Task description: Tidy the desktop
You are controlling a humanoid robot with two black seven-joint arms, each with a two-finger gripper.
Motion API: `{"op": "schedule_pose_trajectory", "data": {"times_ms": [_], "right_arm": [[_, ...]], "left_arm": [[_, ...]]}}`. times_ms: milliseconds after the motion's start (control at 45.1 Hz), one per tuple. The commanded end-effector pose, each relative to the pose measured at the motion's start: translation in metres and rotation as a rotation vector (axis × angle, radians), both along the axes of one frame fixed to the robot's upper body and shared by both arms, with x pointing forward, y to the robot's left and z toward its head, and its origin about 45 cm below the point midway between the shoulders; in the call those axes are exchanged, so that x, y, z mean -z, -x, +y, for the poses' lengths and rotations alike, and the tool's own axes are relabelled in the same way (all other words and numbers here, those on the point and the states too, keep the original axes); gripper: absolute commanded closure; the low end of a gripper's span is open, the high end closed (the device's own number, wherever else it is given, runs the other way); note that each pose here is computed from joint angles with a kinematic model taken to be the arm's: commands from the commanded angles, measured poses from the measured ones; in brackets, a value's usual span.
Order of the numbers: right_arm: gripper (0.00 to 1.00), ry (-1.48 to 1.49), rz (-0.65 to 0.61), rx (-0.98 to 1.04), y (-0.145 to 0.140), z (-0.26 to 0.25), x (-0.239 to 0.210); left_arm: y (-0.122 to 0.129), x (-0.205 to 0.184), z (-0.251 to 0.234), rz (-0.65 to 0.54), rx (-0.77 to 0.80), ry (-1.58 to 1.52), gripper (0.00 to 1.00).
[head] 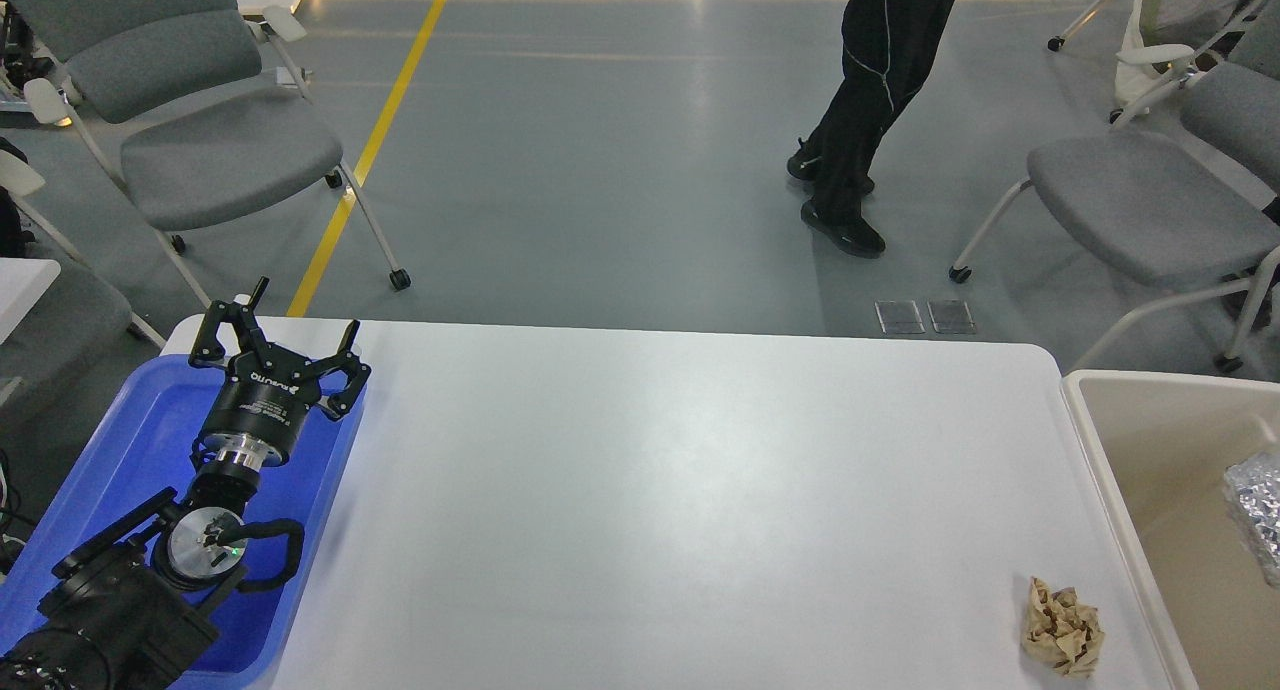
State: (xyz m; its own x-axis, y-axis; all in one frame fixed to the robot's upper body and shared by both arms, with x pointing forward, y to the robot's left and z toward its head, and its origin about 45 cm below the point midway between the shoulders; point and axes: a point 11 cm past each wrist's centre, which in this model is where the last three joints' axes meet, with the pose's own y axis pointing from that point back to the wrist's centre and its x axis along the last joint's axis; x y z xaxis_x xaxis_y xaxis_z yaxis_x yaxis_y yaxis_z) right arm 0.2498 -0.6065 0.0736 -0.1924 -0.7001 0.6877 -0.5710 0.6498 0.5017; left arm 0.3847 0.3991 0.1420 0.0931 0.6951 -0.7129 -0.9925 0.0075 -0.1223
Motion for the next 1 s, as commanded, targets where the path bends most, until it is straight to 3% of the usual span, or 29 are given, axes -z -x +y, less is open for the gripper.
{"op": "schedule_pose_trajectory", "data": {"times_ms": [0,177,244,311,377,577,688,887,976], "right_arm": [[1.0,-0.001,-0.001,0.023,0.0,0.009,0.008],[1.0,-0.001,0.008,0.016,0.0,0.01,0.01],[0.82,-0.001,0.012,0.017,0.003,0.01,0.011],[0.72,-0.002,0.011,0.018,0.003,0.01,0.011],[0.53,-0.002,0.008,0.02,0.002,0.01,0.011],[0.12,0.041,-0.001,0.042,0.005,0.005,0.006],[0.03,0.072,-0.009,0.058,0.005,0.003,0.003],[0.02,0.096,-0.052,0.062,-0.012,0.0,-0.012],[0.02,0.103,-0.034,0.068,-0.003,-0.001,-0.007]], "left_arm": [[0.0,0.0,0.0,0.001,-0.001,-0.001,0.0],[0.0,0.0,0.0,0.001,-0.001,-0.001,0.0],[0.0,0.0,0.0,0.001,-0.001,-0.001,0.0],[0.0,0.0,0.0,0.001,-0.001,-0.001,0.0],[0.0,0.0,0.0,0.001,-0.001,-0.001,0.0],[0.0,0.0,0.0,0.001,-0.001,-0.001,0.0],[0.0,0.0,0.0,0.001,-0.001,-0.001,0.0],[0.0,0.0,0.0,0.001,-0.001,-0.001,0.0],[0.0,0.0,0.0,0.001,-0.001,-0.001,0.0]]}}
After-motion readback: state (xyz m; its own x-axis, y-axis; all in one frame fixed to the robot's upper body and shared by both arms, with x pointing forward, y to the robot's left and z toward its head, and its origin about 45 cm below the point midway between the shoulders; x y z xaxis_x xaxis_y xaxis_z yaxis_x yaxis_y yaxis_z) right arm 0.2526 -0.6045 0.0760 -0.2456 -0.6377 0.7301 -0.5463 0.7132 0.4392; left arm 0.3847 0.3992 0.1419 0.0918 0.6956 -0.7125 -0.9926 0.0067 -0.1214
